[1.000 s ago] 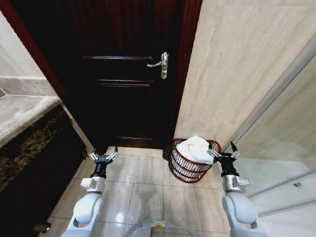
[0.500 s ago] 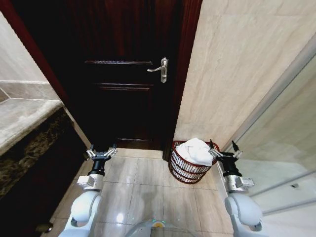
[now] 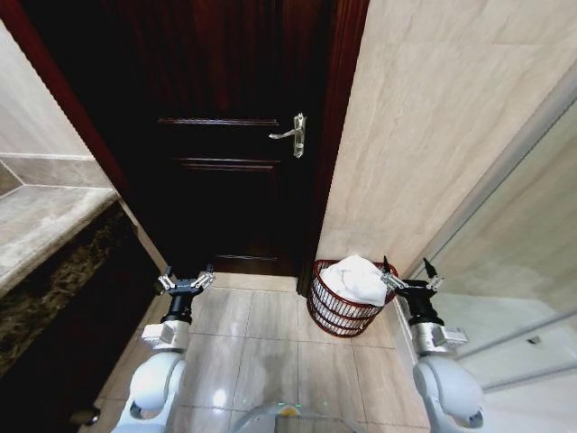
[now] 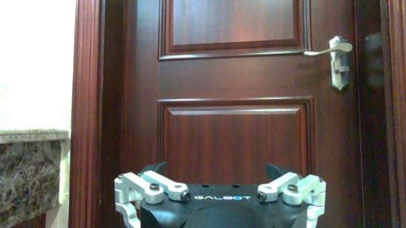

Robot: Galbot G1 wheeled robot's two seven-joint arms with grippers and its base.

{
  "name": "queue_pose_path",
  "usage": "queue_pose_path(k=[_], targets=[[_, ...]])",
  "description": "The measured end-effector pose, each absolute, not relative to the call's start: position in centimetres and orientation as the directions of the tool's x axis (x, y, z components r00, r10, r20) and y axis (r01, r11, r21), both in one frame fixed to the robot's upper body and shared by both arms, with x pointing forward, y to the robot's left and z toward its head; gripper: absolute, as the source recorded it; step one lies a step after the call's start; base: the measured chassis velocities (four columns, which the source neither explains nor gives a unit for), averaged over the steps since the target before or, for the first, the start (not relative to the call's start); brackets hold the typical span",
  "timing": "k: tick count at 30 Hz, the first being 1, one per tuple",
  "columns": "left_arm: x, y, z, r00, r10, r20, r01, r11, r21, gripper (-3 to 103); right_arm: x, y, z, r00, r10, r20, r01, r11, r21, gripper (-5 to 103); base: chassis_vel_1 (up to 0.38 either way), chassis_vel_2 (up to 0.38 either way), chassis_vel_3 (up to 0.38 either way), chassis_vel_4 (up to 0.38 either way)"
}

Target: Discard the used towel into the hamper.

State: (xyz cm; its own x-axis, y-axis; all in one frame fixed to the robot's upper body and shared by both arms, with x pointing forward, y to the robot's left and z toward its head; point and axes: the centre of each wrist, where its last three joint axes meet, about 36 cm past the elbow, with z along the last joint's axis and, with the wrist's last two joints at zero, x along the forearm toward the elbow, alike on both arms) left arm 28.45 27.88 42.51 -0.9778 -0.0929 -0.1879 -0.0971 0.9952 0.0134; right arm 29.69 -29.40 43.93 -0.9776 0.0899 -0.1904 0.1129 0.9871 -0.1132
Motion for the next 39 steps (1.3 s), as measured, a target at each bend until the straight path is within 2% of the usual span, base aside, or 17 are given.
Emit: queue_pose_path(k=[39], targets=[[28.5, 27.9, 42.6, -0.978, -0.084, -0.193, -0.088, 0.996, 0.017, 100, 29.6, -28.8, 45.2, -0.976, 0.076, -0.202, 0.098, 0.99, -0.102, 100, 0.0, 0.0, 0.0, 0.0]])
